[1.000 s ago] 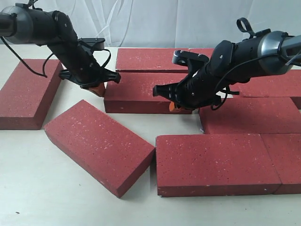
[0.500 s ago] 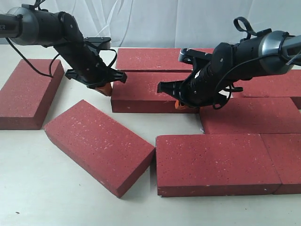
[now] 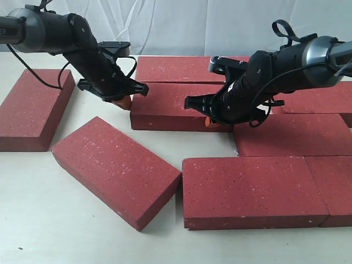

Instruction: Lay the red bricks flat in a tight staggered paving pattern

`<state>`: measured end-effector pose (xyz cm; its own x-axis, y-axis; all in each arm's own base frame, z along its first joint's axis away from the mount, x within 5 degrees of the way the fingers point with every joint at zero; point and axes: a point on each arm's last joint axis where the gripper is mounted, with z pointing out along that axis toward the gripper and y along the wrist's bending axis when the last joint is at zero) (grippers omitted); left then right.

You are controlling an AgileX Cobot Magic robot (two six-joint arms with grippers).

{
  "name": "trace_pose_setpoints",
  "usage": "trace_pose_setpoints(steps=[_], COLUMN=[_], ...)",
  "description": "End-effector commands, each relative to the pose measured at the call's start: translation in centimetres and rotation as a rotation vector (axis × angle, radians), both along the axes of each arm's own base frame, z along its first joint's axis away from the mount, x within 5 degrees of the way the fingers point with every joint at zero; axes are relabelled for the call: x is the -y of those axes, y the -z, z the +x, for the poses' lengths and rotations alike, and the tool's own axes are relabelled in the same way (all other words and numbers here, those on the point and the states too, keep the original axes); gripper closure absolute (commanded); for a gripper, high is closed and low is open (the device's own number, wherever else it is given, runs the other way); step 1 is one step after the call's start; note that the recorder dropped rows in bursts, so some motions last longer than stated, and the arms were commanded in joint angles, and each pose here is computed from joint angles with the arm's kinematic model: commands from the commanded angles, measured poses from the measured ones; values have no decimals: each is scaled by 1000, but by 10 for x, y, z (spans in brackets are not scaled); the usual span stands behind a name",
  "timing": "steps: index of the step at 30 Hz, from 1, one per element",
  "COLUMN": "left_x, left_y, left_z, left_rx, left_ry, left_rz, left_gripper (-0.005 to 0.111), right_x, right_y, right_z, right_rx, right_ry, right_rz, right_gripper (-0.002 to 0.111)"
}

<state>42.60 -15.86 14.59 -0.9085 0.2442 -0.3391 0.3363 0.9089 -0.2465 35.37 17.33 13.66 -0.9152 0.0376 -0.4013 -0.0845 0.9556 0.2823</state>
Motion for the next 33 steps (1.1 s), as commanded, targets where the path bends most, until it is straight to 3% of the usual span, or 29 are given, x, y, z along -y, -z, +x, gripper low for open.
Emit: trace_pose_setpoints(steps=[1, 18, 27, 33], left_x=[-6, -7, 0, 14], left_y=[1, 1, 6, 14], left_z=[0, 0, -1, -5], left_rx=[-4, -13, -32, -28], left_ry=[18, 3, -5, 21], left_rz=[51, 42, 12, 14], left_gripper=[107, 107, 107, 107], right_x=[3, 5, 4, 7], right_y=[0, -4, -4, -28], right_z=[0, 8, 2, -8], right_rx=[-14, 121, 50, 21], right_ry=[-19, -104, -83, -97], right_rz=[-24, -102, -83, -83], right_gripper=[109, 109, 109, 109])
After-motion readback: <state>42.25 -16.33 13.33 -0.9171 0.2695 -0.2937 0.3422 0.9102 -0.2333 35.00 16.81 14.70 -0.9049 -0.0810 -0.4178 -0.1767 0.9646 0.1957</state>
